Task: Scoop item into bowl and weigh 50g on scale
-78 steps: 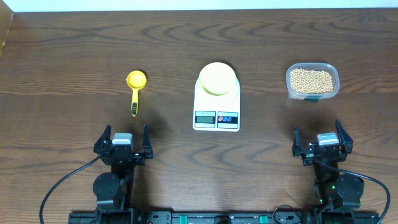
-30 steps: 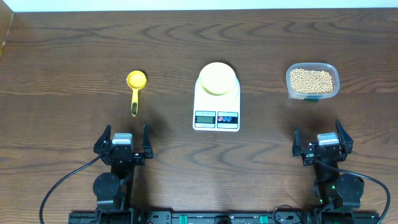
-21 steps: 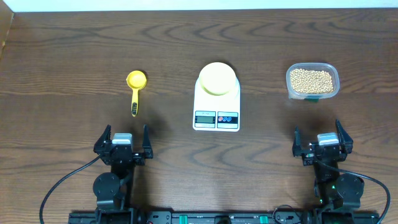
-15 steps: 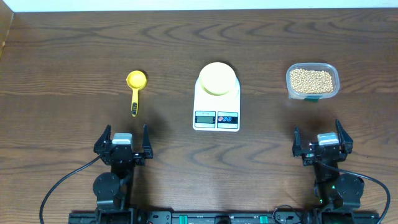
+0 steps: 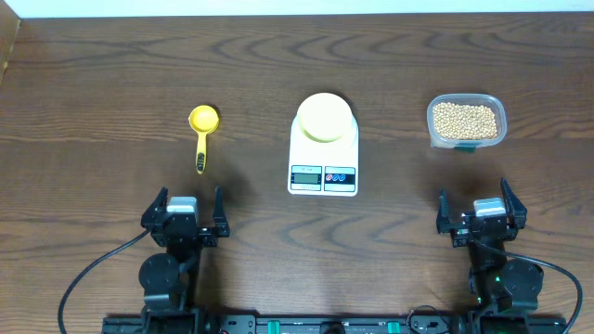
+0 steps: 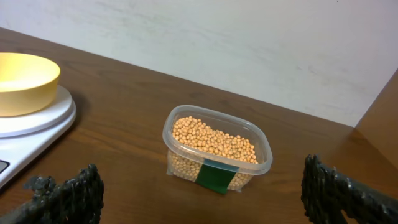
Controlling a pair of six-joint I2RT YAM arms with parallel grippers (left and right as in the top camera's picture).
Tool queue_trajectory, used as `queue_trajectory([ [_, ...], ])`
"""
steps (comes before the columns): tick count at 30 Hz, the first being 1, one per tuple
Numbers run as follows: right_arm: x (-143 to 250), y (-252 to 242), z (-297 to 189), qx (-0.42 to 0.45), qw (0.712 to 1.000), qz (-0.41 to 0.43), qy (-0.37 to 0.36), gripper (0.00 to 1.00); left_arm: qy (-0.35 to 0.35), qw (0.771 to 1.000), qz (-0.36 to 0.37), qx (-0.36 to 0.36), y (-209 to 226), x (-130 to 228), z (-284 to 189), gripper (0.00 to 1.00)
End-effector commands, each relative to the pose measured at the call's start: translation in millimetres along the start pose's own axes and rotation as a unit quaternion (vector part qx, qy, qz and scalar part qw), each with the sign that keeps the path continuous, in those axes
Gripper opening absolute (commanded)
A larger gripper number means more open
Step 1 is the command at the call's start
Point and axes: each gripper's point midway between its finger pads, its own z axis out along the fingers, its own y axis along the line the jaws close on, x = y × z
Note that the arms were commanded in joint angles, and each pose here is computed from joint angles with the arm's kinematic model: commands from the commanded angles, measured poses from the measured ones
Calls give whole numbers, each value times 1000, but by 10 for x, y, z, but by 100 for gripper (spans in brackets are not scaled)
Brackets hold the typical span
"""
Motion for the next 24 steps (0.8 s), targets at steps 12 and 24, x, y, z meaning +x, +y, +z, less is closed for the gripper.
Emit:
queue_trajectory([
  [12,11,-3,0,2,1000,7,0,99,54,998,-17,10,41,-1058,257,98],
  [24,11,-3,0,2,1000,7,0,99,292,954,-39,50,-22,-1372,932,98],
])
